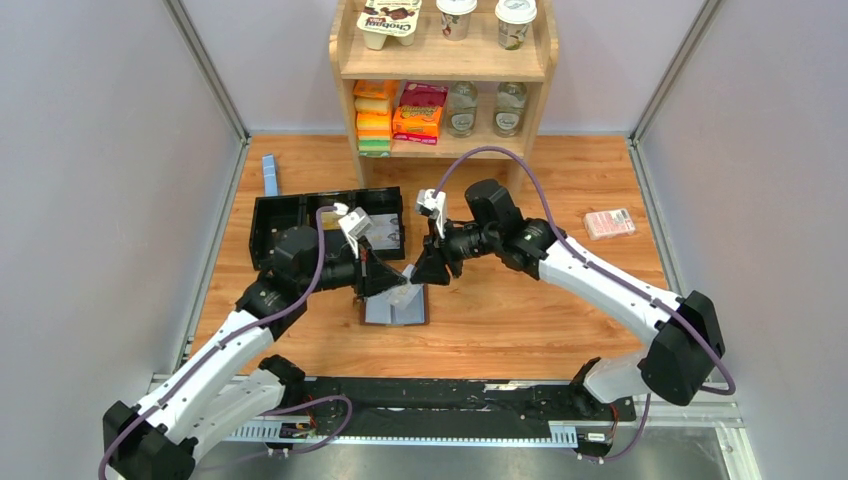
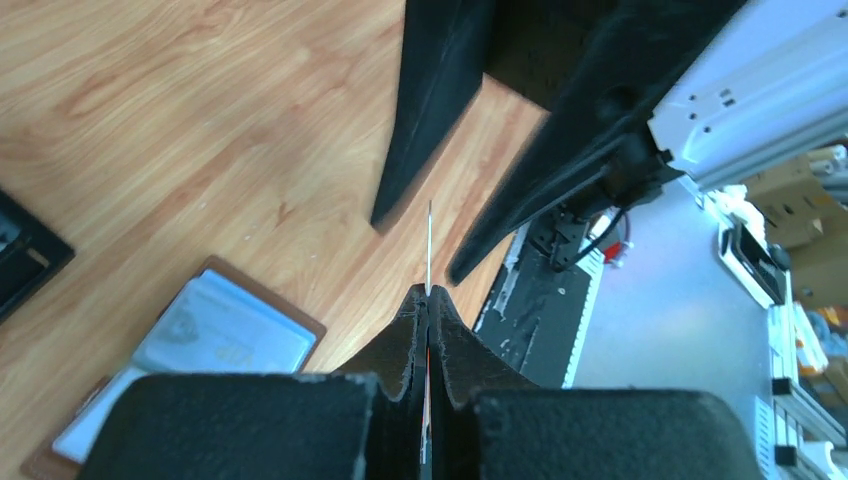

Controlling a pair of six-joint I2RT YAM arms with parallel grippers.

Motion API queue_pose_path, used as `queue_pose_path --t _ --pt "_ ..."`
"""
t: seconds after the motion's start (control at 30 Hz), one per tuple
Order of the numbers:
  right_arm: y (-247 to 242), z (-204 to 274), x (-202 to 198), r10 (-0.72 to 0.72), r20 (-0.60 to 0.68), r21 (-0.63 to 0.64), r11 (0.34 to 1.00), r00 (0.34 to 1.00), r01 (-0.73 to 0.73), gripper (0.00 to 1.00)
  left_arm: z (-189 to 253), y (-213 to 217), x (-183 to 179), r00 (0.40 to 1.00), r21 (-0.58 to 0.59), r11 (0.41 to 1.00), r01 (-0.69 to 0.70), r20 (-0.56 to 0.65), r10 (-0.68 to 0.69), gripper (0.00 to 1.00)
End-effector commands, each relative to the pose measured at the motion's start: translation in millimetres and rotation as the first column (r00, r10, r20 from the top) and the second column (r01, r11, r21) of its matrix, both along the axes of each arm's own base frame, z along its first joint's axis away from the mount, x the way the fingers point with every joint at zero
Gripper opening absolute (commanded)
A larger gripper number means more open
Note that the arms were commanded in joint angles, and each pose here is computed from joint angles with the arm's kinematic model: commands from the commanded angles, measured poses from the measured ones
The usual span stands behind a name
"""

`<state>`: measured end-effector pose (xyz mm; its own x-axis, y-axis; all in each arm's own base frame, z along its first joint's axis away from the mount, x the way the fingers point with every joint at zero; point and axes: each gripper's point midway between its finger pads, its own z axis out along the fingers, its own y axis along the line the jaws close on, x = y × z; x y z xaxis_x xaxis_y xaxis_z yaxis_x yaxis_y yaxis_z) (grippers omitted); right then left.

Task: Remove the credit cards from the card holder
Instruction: Place the credit card in the storage box.

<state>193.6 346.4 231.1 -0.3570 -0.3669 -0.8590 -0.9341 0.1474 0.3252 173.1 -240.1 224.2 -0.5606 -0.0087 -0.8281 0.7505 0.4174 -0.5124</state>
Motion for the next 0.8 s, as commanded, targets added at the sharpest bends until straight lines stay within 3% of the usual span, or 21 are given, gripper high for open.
queue_pose_path --t 0.0,0.13,0.2,0.33,0.4,0.43,0.5,0.6,0.77 --pt "5.1 13.1 -13.8 0.116 -0.016 0.049 0.992 0.993 -0.115 0.29 34.7 -9.1 -9.4 0.979 -0.01 0.988 0.154 0.134 -0.151 0.0" --pt "7.0 13.9 -14.8 0.13 -0.036 0.058 0.99 0.991 -0.128 0.01 33.9 -4.4 -6.5 0.972 0.072 0.984 0.161 0.163 -0.171 0.0" --pt "7.0 15.8 -9.3 0.11 -0.044 0.063 0.992 0.993 -0.108 0.0 31.3 2.6 4.7 0.978 0.114 0.99 0.085 0.181 -0.105 0.06" --pt "8.3 17.0 14.0 0.003 -0.093 0.047 0.999 0.996 0.001 0.0 24.7 33.2 39.5 0.961 0.196 0.96 -0.198 0.233 0.15 0.37" --pt "12.0 11.3 29.5 -0.075 -0.113 0.012 0.997 0.991 0.077 0.0 22.1 64.9 58.1 0.903 0.244 0.882 -0.402 0.266 0.338 0.5" --pt "14.9 12.6 38.7 -0.114 -0.116 0.001 0.993 0.987 0.115 0.0 22.4 91.0 67.3 0.838 0.275 0.8 -0.533 0.3 0.455 0.58" --pt "19.1 -0.5 60.1 -0.216 -0.146 -0.066 0.976 0.965 0.209 0.0 27.5 131.8 71.8 0.717 0.291 0.659 -0.694 0.364 0.595 0.66" --pt "21.0 -19.3 95.9 -0.4 -0.163 -0.175 0.911 0.902 0.373 0.0 32.6 174.1 65.5 0.569 0.263 0.506 -0.822 0.426 0.703 0.71" --pt "24.2 -43.2 143.8 -0.645 -0.183 -0.307 0.755 0.742 0.58 0.0 25.1 224.5 37.7 0.39 0.218 0.326 -0.92 0.431 0.814 0.73"
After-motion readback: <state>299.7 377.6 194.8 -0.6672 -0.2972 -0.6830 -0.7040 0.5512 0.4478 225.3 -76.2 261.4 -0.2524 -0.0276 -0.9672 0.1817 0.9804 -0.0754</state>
